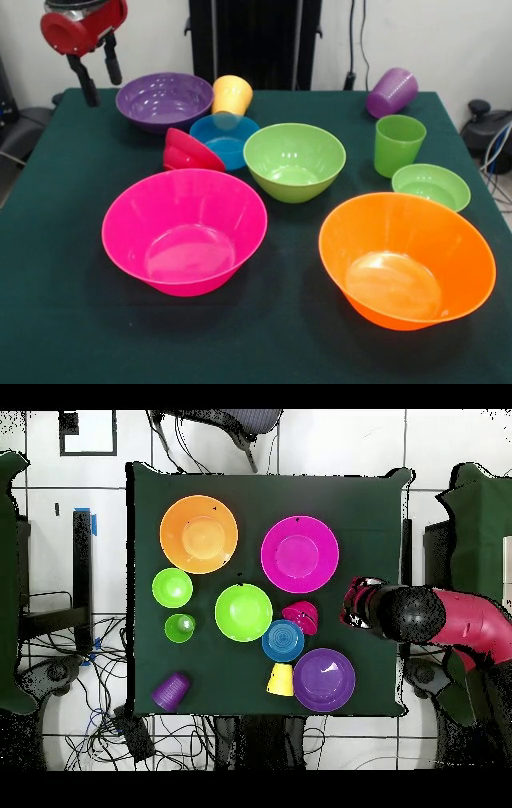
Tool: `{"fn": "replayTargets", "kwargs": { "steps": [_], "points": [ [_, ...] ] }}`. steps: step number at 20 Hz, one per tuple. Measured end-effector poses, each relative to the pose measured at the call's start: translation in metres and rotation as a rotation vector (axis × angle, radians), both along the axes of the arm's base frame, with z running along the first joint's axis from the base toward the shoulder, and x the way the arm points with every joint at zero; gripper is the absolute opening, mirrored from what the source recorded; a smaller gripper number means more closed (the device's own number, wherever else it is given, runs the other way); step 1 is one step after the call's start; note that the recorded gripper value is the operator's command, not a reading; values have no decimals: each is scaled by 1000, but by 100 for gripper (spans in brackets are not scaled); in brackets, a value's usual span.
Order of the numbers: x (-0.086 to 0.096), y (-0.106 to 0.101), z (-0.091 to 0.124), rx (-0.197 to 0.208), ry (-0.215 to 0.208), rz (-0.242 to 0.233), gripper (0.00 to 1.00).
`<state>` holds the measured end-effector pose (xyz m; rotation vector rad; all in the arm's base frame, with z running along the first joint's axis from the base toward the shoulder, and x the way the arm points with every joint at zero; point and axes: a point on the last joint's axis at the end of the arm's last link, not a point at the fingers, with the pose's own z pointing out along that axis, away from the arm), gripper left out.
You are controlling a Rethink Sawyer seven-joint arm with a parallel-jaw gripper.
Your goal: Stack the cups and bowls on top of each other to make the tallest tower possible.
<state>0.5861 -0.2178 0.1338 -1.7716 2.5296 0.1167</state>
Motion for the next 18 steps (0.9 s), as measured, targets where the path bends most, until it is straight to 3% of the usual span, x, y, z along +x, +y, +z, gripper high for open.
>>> {"fn": "replayTargets", "kwargs": {
  "steps": [3,8,11,13,18],
  "points": [
    [1,-1,1,-4,-4,-44,100],
    [8,4,12,-10,-18,-229,100],
    [12,11,17,-8,-19,-316,100],
    [18,19,21,3,-22,-407,100],
    [28,32,24,30,-26,-535,100]
  ]
}}
